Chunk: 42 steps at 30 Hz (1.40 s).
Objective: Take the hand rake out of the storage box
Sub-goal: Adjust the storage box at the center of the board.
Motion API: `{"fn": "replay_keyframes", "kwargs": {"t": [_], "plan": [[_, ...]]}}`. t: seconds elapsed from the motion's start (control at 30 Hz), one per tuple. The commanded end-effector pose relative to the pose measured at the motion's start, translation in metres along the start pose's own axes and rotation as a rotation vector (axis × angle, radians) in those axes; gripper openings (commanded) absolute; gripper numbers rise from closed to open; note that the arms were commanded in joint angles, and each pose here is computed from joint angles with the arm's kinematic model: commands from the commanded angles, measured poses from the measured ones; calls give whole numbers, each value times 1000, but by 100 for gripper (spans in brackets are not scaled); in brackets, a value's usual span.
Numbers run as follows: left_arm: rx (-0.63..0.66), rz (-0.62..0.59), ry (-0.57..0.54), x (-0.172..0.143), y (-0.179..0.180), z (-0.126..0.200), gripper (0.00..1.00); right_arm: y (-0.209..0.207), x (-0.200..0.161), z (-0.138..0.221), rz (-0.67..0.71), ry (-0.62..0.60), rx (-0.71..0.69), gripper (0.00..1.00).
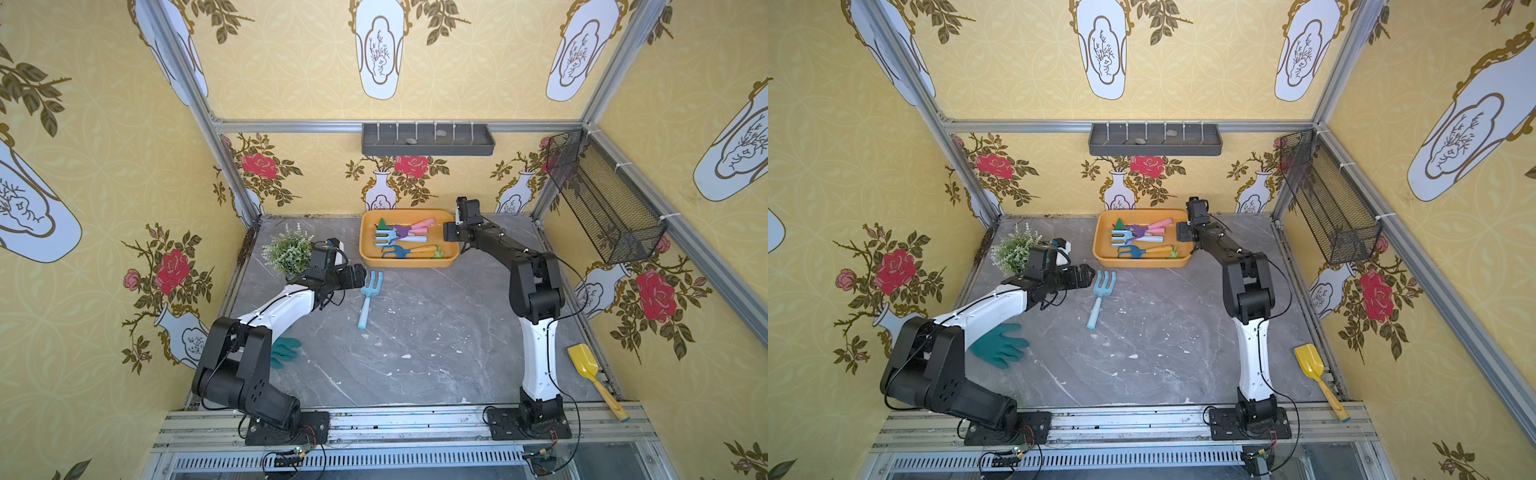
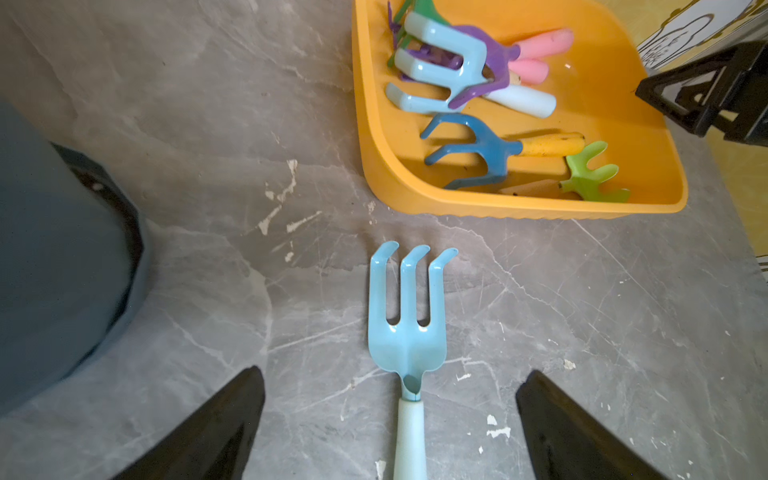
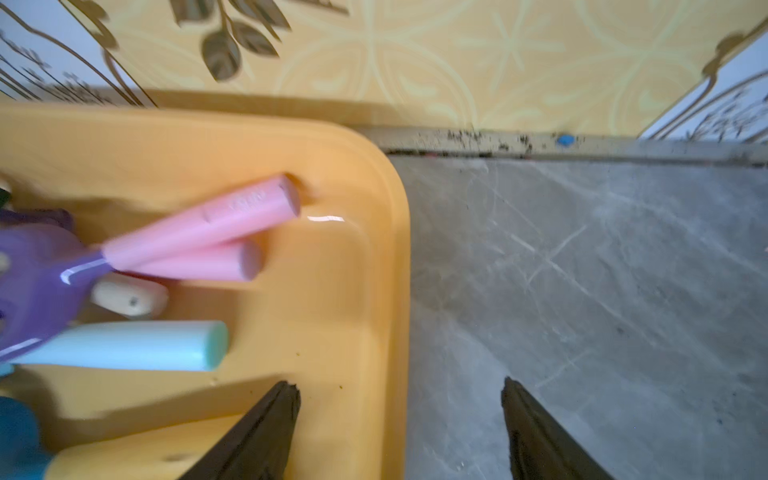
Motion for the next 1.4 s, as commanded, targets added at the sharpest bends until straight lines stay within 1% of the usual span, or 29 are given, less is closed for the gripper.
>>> {"fn": "replay_keyframes", "kwargs": {"t": [0.0, 0.07, 0.17, 0.23, 0.33, 0.4, 0.53, 0.63, 0.7, 0.8, 0.9, 1.0, 1.03, 1.07, 1.13, 1.17, 1.2, 1.23, 1.3, 1.37], "plan": [[12, 1, 53, -19, -14, -13, 100, -1, -6, 1, -61, 46, 77, 74], [7, 11, 110, -34, -22, -23, 95, 3, -9, 3, -73, 80, 145, 69], [-3, 30, 186, -56, -33, -36, 89, 4, -13, 3, -67, 106, 169, 60], [-1, 55, 210, -64, -33, -38, 86, 3, -16, 3, -61, 122, 161, 52], [-1, 69, 220, -71, -37, -38, 83, 2, -20, 0, -50, 136, 163, 43], [-7, 77, 225, -74, -40, -40, 78, 4, -21, 0, -45, 143, 178, 41], [-15, 116, 248, -79, -42, -47, 62, 6, -21, -1, -34, 144, 195, 36], [-30, 149, 257, -78, -45, -49, 61, 5, -21, -5, -21, 141, 189, 31], [-30, 161, 260, -78, -46, -50, 57, 5, -24, -7, -13, 149, 192, 27], [-42, 189, 257, -77, -48, -52, 51, 7, -27, -6, -4, 160, 209, 24], [-58, 207, 256, -77, -50, -54, 48, 8, -30, -5, 2, 162, 217, 21], [-62, 206, 250, -76, -51, -53, 49, 4, -33, -5, -3, 179, 203, 20], [-59, 204, 249, -76, -51, -51, 51, 4, -34, -5, -2, 179, 203, 20], [-54, 198, 251, -75, -50, -50, 54, 4, -36, -5, 5, 183, 209, 17], [-35, 188, 250, -74, -48, -45, 59, 3, -36, -4, 13, 178, 210, 15], [-26, 184, 246, -72, -47, -41, 61, 3, -37, -3, 20, 182, 217, 6], [-18, 176, 233, -68, -46, -36, 65, 4, -38, -2, 28, 187, 226, 3], [-9, 171, 222, -66, -44, -31, 66, 4, -38, -2, 30, 185, 223, 6], [2, 159, 194, -58, -42, -20, 69, 1, -36, -2, 4, 180, 198, 22], [16, 149, 174, -50, -39, -12, 71, -1, -34, -1, -26, 187, 184, 22]]}}
Point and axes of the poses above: each gripper's point midway between its finger pads, its own z axis back along the fingers, its own y axis along the line the jaws close on, x = y × z, the point moved 5 cm from there along z, back along the fingers, and after that the axes turned 15 degrees about -z, right-handed, at the moved point
